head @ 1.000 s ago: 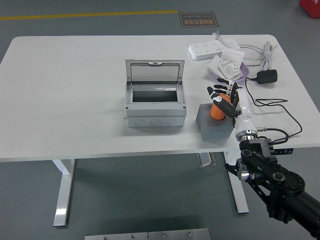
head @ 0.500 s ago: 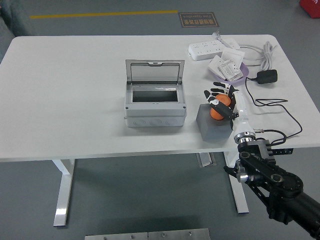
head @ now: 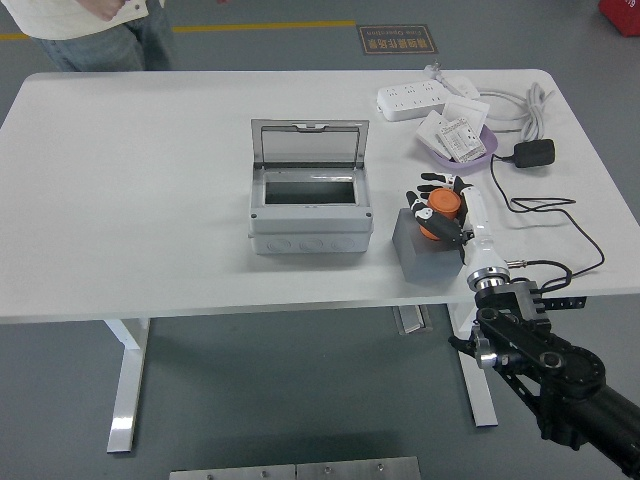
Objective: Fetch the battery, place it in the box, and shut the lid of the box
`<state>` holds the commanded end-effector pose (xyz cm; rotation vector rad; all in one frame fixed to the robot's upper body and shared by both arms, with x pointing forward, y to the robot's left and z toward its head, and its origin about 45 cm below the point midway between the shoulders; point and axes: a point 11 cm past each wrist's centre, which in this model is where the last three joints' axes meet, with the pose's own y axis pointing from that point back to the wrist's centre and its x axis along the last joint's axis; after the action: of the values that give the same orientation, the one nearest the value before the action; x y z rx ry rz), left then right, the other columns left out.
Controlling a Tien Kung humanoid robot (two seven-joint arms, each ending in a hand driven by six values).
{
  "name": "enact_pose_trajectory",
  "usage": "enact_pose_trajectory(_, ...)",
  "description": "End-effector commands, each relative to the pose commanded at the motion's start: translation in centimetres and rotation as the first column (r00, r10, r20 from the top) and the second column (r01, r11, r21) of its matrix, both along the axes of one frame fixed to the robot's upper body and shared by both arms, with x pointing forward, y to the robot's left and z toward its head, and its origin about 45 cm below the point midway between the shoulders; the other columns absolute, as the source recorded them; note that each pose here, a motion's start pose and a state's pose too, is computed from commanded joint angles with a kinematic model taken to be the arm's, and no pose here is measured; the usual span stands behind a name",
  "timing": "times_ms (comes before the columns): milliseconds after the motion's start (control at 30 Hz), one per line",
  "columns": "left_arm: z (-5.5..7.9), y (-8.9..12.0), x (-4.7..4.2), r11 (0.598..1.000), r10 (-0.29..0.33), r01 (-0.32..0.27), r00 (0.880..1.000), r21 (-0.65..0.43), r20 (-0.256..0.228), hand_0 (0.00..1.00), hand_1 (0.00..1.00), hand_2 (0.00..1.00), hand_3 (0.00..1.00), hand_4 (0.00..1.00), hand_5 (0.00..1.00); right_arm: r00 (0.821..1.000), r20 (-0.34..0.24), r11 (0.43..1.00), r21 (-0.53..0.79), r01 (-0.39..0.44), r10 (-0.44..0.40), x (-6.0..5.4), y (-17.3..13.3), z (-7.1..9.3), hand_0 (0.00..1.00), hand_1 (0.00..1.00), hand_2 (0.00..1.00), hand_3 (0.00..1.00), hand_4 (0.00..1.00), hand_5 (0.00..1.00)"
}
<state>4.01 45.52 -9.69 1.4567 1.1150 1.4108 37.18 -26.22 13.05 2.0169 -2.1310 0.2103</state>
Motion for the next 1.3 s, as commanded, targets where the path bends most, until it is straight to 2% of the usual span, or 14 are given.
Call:
enact_pose_trajectory(167,0.0,0.0,0.01,1.0,-0.002,0.002,1.0,0.001,0.0,0.752,0.832,0.793,0.85,0.47,0.002,1.0,-0.007,1.0,0.0,0.002,-0.002,0.0,-0.1,-0.1,0.665,0.59,0.566,0.617,0.419,0.047)
enact_pose_trajectory(200,0.0,0.0,0.01,1.0,-0.003,0.003,1.0,0.001,0.0,0.752,0.832,0.793,0.85,0.467,0.002,1.0,-0.008,1.0,0.001,0.004,-0.004,0.0,-0.1,-0.1,0.662,0.582,0.557,0.61,0.337,0.014)
enact_pose_trajectory(367,0.0,0.1,0.03,1.0,-0.003,0.003,1.0,0.003,0.002,0.752,0.832,0.793,0.85,0.467,0.002,1.0,-0.021,1.0,0.003,0.007,-0.007,-0.1,-0.2,-0.4,0.662,0.582,0.557,0.61,0.337,0.014)
enact_pose_trajectory(400,0.0,0.1,0.04,1.0,-0.003,0.003,1.0,0.004,0.003,0.751,0.833,0.793,0.85,0.464,0.002,1.0,-0.023,1.0,0.003,0.007,-0.007,-0.1,-0.2,-0.4,0.644,0.557,0.538,0.596,0.203,0.002)
enact_pose_trajectory(567,0.0,0.1,0.02,1.0,-0.002,0.002,1.0,0.006,0.005,0.751,0.833,0.793,0.85,0.464,0.002,0.999,-0.033,1.0,0.003,0.01,-0.01,-0.2,-0.2,-0.6,0.644,0.557,0.538,0.596,0.203,0.002)
enact_pose_trajectory(600,0.0,0.1,0.0,1.0,-0.002,0.002,1.0,0.006,0.006,0.751,0.833,0.793,0.85,0.461,0.002,0.999,-0.033,1.0,0.002,0.01,-0.01,-0.2,-0.2,-0.6,0.515,0.428,0.399,0.388,0.002,0.002)
enact_pose_trajectory(767,0.0,0.2,-0.02,1.0,-0.001,0.001,1.0,0.009,0.009,0.751,0.833,0.793,0.85,0.461,0.002,0.999,-0.035,1.0,-0.005,0.004,-0.004,-0.2,0.0,-0.5,0.515,0.428,0.399,0.388,0.002,0.002)
enact_pose_trajectory(800,0.0,0.2,-0.01,1.0,-0.001,0.001,1.0,0.01,0.01,0.751,0.832,0.793,0.849,0.457,0.002,0.999,-0.034,1.0,-0.008,0.002,-0.002,-0.1,0.0,-0.4,0.432,0.34,0.325,0.292,0.002,0.002)
enact_pose_trajectory(967,0.1,0.2,0.03,1.0,-0.002,0.002,1.0,0.013,0.015,0.751,0.832,0.793,0.849,0.457,0.002,1.0,-0.019,1.0,-0.017,-0.007,0.006,0.1,0.3,0.2,0.432,0.34,0.325,0.292,0.002,0.002)
enact_pose_trajectory(1000,0.1,0.2,0.02,1.0,-0.002,0.002,1.0,0.014,0.015,0.75,0.832,0.793,0.848,0.456,0.002,1.0,-0.015,1.0,-0.02,-0.008,0.008,0.2,0.3,0.3,0.394,0.276,0.273,0.227,0.002,0.002)
enact_pose_trajectory(1300,0.1,0.3,-0.13,1.0,-0.005,0.005,1.0,0.017,0.012,0.75,0.832,0.792,0.846,0.455,0.002,0.999,0.036,0.998,-0.051,-0.025,0.027,1.1,0.6,2.4,0.4,0.261,0.258,0.214,0.002,0.002)
